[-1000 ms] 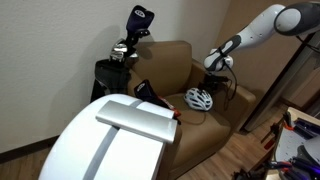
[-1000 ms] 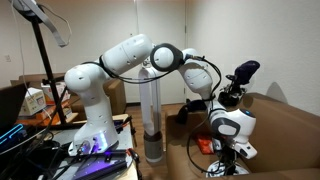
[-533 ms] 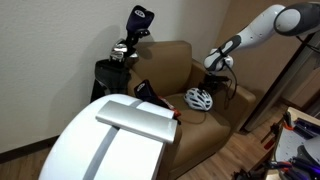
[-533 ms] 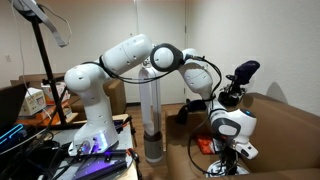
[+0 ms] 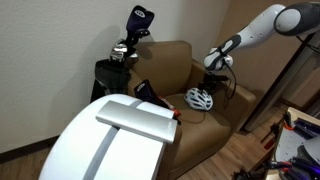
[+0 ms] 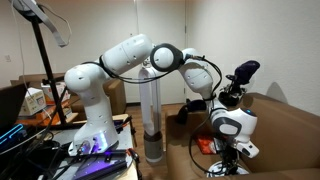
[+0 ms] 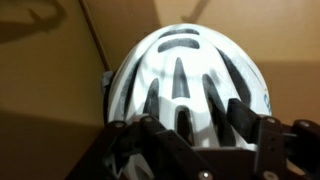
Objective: Move the helmet from the seat of the brown chair to the right arm rest
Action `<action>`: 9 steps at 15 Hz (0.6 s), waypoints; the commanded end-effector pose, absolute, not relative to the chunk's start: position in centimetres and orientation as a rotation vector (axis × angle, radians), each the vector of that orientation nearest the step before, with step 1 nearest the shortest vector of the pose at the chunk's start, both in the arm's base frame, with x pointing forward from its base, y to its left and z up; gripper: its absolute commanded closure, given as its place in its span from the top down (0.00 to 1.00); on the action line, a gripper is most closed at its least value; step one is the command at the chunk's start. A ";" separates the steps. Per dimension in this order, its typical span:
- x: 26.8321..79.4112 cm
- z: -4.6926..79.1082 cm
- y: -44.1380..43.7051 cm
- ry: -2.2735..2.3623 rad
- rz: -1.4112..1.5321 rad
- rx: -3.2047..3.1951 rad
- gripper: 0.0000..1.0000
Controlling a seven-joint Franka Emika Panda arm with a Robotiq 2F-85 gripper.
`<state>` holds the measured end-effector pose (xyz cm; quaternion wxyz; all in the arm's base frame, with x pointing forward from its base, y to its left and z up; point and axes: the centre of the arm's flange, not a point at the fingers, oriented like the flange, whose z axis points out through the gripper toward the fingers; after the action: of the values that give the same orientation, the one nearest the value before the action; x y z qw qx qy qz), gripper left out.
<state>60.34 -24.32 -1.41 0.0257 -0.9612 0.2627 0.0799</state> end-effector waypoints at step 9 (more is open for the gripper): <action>61.3 -0.2 -25.6 0.783 0.189 -2.944 1.00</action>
<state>61.15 -25.12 -0.45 0.0273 -0.9611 0.2667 0.0665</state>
